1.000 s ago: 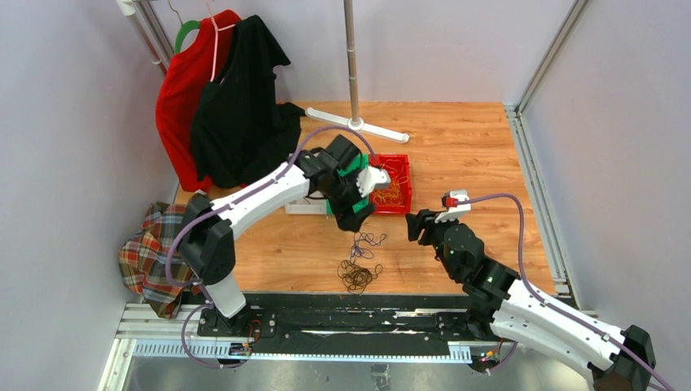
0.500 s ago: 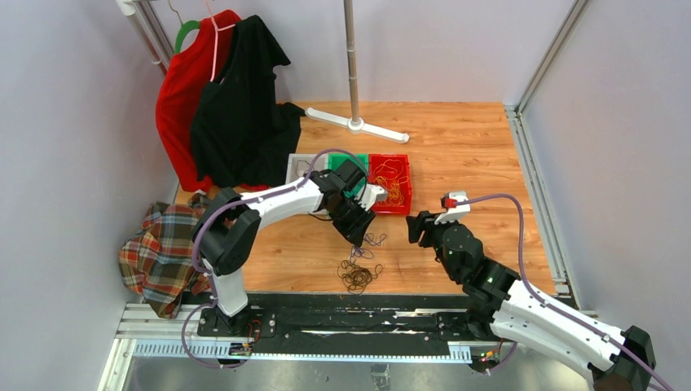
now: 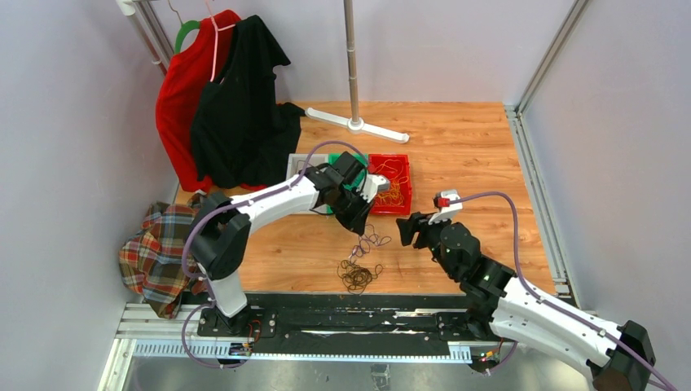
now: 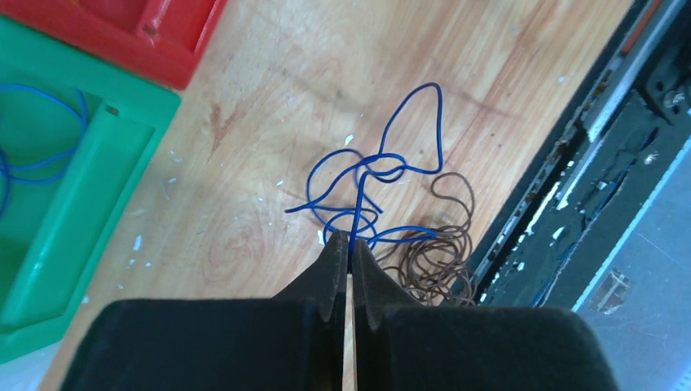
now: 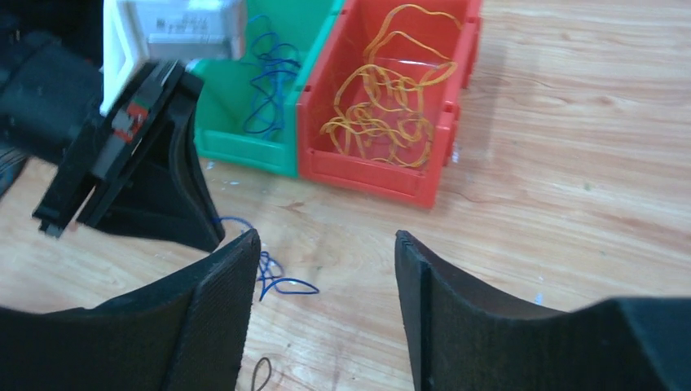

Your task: Untangle the cables

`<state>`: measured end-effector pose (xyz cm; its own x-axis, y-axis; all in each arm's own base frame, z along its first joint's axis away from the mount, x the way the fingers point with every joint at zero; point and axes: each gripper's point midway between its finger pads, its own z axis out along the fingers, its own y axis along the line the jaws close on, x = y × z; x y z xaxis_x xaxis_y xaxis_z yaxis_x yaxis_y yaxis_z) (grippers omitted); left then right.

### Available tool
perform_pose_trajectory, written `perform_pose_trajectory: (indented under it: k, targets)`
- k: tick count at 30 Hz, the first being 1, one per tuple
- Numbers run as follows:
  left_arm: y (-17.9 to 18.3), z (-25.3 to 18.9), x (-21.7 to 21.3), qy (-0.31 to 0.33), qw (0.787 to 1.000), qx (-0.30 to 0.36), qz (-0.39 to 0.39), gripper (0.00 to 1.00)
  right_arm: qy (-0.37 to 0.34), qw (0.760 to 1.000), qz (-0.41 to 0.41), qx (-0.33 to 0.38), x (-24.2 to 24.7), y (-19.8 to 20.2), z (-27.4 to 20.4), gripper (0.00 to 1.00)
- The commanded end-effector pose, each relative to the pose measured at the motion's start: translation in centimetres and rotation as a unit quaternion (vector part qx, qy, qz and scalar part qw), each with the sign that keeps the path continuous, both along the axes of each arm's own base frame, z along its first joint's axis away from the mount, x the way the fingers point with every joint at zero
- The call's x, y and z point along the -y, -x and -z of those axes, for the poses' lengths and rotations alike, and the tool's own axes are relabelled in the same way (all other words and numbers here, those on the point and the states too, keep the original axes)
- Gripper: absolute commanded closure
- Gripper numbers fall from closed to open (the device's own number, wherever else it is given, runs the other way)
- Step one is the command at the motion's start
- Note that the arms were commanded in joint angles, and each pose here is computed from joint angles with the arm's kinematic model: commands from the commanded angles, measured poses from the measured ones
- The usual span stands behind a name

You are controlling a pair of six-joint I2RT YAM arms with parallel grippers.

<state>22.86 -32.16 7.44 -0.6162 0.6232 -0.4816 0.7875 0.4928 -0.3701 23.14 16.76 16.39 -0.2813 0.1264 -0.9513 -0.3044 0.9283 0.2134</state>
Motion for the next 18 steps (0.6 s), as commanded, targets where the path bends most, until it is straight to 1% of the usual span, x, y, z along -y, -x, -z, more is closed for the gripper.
perform_pose_trajectory:
  k: [1,2,7,13,18]
  targets:
    - [0.1,-6.1,0.3,0.038,0.998,0.04,0.044,0.99,-0.04,0.994,-0.101,0.027,-3.6,1.0,-1.8,0.36]
    - [0.3,-7.2,0.2,0.043,0.996,0.049,0.06,0.99,-0.043,0.99,-0.129,0.033,-4.5,1.4,-2.1,0.34]
    - [2.2,-10.4,-1.7,0.043,0.991,0.071,0.103,0.99,-0.055,0.98,-0.183,0.059,-7.0,1.6,-4.4,0.29]
    - [3.5,-13.3,-3.4,0.052,0.981,0.116,0.146,0.99,-0.044,0.971,-0.224,0.069,-10.2,1.5,-5.8,0.27]
    - [4.2,-16.2,-3.7,0.083,0.97,0.156,0.169,0.99,-0.042,0.965,-0.248,0.07,-13.0,1.5,-6.3,0.27]
